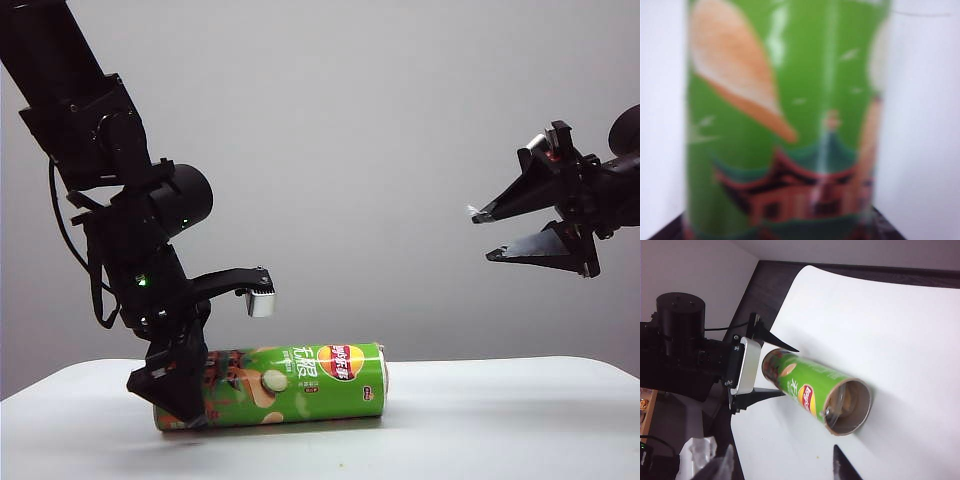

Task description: Pick up the green tub of chips from the desk, push the transparent container that's holding the chips and has slipped out back in, and finally put the chips back on the desk.

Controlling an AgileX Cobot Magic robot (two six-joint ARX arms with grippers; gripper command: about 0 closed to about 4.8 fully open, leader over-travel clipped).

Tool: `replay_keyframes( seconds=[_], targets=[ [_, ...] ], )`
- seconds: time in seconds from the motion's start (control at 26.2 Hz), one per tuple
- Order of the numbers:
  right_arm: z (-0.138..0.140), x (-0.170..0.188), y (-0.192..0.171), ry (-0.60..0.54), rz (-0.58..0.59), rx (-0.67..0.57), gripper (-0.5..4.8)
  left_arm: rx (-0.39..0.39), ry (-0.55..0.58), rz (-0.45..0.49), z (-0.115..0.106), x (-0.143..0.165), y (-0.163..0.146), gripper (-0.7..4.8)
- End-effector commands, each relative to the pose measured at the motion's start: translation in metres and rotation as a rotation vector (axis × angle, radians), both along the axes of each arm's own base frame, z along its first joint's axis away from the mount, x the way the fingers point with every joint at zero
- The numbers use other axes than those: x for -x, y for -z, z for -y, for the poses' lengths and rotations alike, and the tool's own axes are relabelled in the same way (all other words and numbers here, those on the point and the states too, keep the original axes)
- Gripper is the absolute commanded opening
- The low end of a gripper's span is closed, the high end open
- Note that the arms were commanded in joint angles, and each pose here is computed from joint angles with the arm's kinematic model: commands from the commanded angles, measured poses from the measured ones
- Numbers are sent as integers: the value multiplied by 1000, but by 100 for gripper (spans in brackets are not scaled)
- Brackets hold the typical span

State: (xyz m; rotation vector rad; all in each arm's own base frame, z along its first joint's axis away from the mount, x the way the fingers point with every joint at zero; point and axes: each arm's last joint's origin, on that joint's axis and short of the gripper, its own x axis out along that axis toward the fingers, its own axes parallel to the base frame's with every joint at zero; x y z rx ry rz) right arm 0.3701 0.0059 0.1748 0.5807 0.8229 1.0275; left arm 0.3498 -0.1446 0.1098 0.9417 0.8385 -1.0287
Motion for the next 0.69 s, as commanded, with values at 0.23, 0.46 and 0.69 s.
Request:
replay_keyframes(
  seconds=[0.23, 0.46, 0.69],
  targets=[
    [0, 1, -4, -8, 25, -1, 268, -17, -26, 54, 7, 9, -32, 479],
    [1, 23, -19, -44, 112, 212, 196, -34, -121, 39, -7, 36, -89, 479],
    [-1, 47, -46, -71, 130, 307, 49, 2, -344, 58, -23, 65, -138, 479]
  ],
)
